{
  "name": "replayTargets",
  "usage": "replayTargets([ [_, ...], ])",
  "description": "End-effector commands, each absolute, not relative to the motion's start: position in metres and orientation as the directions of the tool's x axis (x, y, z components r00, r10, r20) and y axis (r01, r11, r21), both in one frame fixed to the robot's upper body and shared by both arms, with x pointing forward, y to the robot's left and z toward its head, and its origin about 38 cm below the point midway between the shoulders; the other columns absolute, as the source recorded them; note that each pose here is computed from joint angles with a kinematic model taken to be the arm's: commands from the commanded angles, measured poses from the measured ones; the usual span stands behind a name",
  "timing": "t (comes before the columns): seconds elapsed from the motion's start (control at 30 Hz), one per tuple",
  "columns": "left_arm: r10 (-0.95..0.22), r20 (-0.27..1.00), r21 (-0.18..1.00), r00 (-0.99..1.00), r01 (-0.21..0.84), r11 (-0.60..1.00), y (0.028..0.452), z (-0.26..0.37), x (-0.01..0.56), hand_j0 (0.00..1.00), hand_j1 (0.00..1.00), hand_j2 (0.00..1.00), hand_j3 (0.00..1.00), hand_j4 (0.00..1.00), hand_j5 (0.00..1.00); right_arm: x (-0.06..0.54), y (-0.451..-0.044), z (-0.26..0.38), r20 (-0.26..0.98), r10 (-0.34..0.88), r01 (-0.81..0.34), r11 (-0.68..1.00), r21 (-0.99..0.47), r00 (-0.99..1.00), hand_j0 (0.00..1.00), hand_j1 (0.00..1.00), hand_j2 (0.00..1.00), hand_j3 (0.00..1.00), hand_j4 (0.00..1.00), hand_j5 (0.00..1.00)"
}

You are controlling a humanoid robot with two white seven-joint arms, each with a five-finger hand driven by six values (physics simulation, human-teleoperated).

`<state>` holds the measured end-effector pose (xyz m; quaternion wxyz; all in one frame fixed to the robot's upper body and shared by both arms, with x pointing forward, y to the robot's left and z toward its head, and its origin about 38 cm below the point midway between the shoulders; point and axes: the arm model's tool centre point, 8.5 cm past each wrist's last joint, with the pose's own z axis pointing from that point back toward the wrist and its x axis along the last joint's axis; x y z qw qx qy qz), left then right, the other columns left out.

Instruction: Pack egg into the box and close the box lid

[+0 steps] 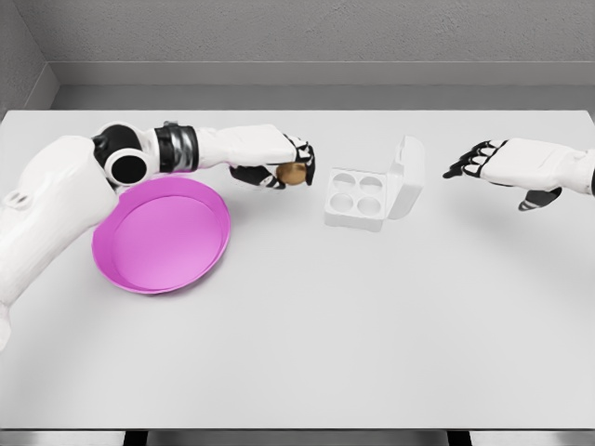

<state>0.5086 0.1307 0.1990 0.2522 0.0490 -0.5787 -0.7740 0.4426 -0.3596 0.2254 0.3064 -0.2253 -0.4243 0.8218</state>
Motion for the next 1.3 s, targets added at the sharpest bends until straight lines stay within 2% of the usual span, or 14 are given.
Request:
replayTargets([
  [0.0,-0.457,0.264,0.904,-0.849,0.383,-0.19,0.114,0.183,0.513,0.38,0.38,0.38,0.38,0.38,0.38,0.443,-0.361,0.225,-0.111,0.698,-0.315,-0.451,-0.835,-0.707,1.0,1.0,1.0,1.0,1.0,1.0],
  [0.17,-0.426,0.258,0.903,-0.867,0.373,-0.213,0.069,0.182,0.516,0.38,0.38,0.38,0.38,0.38,0.38,0.446,-0.36,0.236,-0.125,0.697,-0.294,-0.45,-0.843,-0.706,1.0,1.0,1.0,1.0,1.0,1.0],
  [0.33,-0.386,0.257,0.913,-0.886,0.353,-0.202,0.045,0.193,0.512,0.38,0.38,0.38,0.38,0.38,0.38,0.446,-0.361,0.236,-0.127,0.697,-0.296,-0.453,-0.841,-0.705,1.0,1.0,1.0,1.0,1.0,1.0],
  [0.57,-0.386,0.258,0.913,-0.886,0.354,-0.203,0.044,0.192,0.513,0.39,0.39,0.39,0.39,0.39,0.39,0.446,-0.362,0.235,-0.129,0.698,-0.297,-0.455,-0.839,-0.704,1.0,1.0,1.0,1.0,1.0,1.0],
  [0.93,-0.42,0.296,0.887,-0.858,0.41,-0.213,0.037,0.17,0.515,0.4,0.4,0.4,0.4,0.4,0.4,0.445,-0.362,0.234,-0.128,0.697,-0.299,-0.457,-0.838,-0.705,1.0,1.0,1.0,1.0,1.0,1.0],
  [1.1,-0.414,0.296,0.888,-0.861,0.408,-0.213,0.033,0.171,0.514,0.43,0.43,0.43,0.43,0.43,0.43,0.445,-0.362,0.234,-0.129,0.698,-0.299,-0.457,-0.837,-0.705,1.0,1.0,1.0,1.0,1.0,1.0],
  [1.2,-0.411,0.298,0.888,-0.862,0.408,-0.212,0.032,0.171,0.513,0.47,0.47,0.47,0.47,0.47,0.47,0.445,-0.362,0.234,-0.129,0.698,-0.299,-0.457,-0.837,-0.705,1.0,1.0,1.0,1.0,1.0,1.0],
  [1.27,-0.41,0.299,0.888,-0.861,0.409,-0.211,0.032,0.171,0.513,0.54,0.54,0.54,0.54,0.54,0.54,0.445,-0.362,0.234,-0.129,0.698,-0.299,-0.457,-0.837,-0.705,1.0,1.0,1.0,1.0,1.0,1.0],
])
